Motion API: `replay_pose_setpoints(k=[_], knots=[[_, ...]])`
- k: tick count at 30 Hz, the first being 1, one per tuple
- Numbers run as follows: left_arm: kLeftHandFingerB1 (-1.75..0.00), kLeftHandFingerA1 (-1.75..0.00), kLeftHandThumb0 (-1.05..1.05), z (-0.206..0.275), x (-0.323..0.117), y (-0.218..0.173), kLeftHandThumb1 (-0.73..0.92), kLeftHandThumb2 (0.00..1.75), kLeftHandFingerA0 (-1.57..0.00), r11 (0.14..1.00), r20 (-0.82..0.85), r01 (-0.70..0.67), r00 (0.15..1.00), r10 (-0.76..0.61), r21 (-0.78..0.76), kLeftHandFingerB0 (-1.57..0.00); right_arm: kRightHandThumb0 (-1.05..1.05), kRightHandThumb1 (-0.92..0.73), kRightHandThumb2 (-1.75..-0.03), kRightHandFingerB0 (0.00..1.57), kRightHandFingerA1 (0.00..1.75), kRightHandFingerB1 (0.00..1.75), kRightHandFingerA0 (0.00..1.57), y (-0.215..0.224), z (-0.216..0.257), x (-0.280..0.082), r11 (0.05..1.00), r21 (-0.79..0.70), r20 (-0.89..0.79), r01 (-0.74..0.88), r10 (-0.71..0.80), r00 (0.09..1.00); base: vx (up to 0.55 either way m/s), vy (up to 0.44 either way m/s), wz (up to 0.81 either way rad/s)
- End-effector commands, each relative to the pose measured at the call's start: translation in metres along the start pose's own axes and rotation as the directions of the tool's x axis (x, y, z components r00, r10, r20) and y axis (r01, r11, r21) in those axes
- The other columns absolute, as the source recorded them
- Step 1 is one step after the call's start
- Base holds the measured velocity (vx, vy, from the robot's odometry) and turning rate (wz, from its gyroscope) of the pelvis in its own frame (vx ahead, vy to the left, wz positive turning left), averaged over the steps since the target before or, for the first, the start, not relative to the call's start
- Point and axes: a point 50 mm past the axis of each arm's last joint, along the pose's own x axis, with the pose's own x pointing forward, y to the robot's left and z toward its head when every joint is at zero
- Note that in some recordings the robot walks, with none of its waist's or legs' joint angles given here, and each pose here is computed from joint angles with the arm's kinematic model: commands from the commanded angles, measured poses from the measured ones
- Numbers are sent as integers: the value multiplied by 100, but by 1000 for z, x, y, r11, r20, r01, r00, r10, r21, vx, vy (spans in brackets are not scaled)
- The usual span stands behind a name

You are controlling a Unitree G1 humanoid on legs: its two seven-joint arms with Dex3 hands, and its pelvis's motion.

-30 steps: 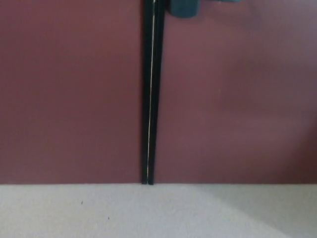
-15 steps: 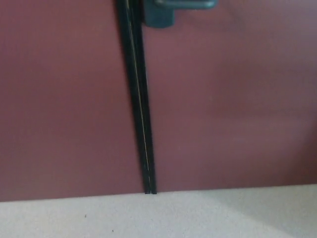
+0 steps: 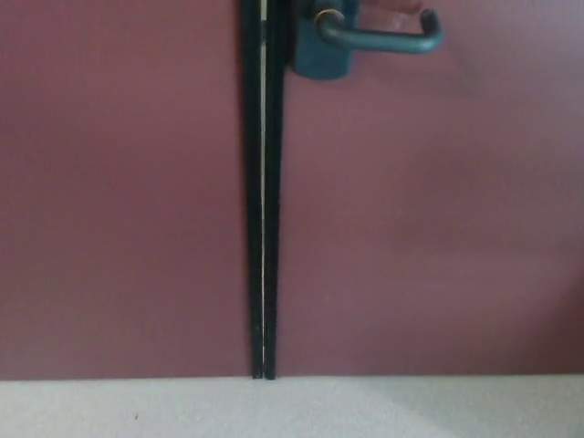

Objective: The robot walks towards the door handle and put its right hand on it and twist the handle

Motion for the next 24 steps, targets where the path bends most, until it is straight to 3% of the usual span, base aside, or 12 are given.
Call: replay_pose_setpoints(k=[1, 10, 15, 16, 24], knots=[[-66, -84, -21, 0, 0, 1, 45, 73, -68, 1000, 6, 2, 1000, -2, 12, -35, -18, -63, -58, 57, 52, 45, 68, 0, 2, 0, 1000, -12, 11, -2, 2, 1000, 48, 212, -79], [-66, -84, -22, -1, 0, 0, 45, 72, -67, 1000, 4, 0, 1000, 0, 1, -34, -18, -64, -58, 56, 52, 45, 67, 0, 4, 2, 1000, 0, 4, -2, 2, 1000, 76, 88, 2], [-66, -87, -24, -2, -1, 1, 41, 80, -76, 1000, 3, 2, 1000, -2, 6, -35, -17, -64, -58, 56, 52, 45, 67, 2, 6, 2, 1000, 0, 9, -2, 2, 1000, 129, 142, 7], [-66, -87, -22, -3, -1, 0, 45, 73, -74, 1000, 0, 4, 1000, -4, 4, -34, -18, -64, -58, 56, 52, 45, 68, 2, 5, 2, 1000, -2, 12, -1, 1, 1000, 282, 46, 13], [-66, -87, -22, -2, -1, 0, 45, 72, -72, 1000, -3, 0, 1000, 0, 10, -35, -17, -63, -58, 58, 52, 46, 68, 1, 8, 4, 1000, -14, 11, 4, -4, 1000, 144, 52, 1]])
